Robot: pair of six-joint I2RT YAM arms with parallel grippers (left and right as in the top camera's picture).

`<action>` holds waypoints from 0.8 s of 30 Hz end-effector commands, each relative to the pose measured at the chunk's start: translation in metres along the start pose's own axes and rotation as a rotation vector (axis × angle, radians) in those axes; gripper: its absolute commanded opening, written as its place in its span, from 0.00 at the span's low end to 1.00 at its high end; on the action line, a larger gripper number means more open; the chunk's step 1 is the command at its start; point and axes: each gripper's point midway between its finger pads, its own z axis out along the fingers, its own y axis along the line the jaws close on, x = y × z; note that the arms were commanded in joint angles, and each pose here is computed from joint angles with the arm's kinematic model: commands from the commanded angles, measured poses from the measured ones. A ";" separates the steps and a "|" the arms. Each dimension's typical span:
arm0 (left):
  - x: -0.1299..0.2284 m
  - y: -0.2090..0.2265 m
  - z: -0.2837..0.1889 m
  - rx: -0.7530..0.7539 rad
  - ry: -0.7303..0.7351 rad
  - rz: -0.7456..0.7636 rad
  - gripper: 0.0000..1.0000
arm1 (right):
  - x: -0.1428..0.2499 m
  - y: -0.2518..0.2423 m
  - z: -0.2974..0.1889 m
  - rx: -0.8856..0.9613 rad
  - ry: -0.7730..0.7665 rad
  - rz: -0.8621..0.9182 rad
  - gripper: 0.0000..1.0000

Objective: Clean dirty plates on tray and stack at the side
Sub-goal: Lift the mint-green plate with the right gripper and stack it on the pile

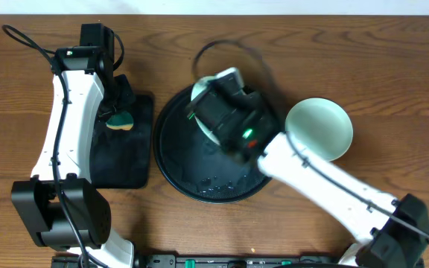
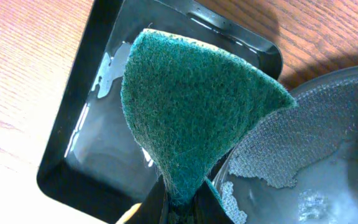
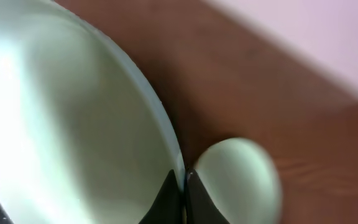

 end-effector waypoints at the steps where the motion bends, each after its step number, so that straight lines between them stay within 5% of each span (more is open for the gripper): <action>1: -0.003 -0.002 -0.002 0.013 -0.006 -0.004 0.07 | 0.011 0.028 0.003 -0.369 0.123 0.081 0.01; 6: -0.003 -0.002 -0.002 0.013 -0.006 -0.004 0.08 | 0.017 0.018 0.009 -0.640 0.229 0.196 0.01; 11: -0.003 -0.002 -0.002 0.012 -0.006 -0.004 0.07 | 0.026 -0.035 0.023 -0.726 0.285 0.341 0.01; 24: -0.003 -0.002 -0.002 0.012 -0.006 0.018 0.07 | 0.139 -0.202 0.086 -0.239 0.516 0.589 0.01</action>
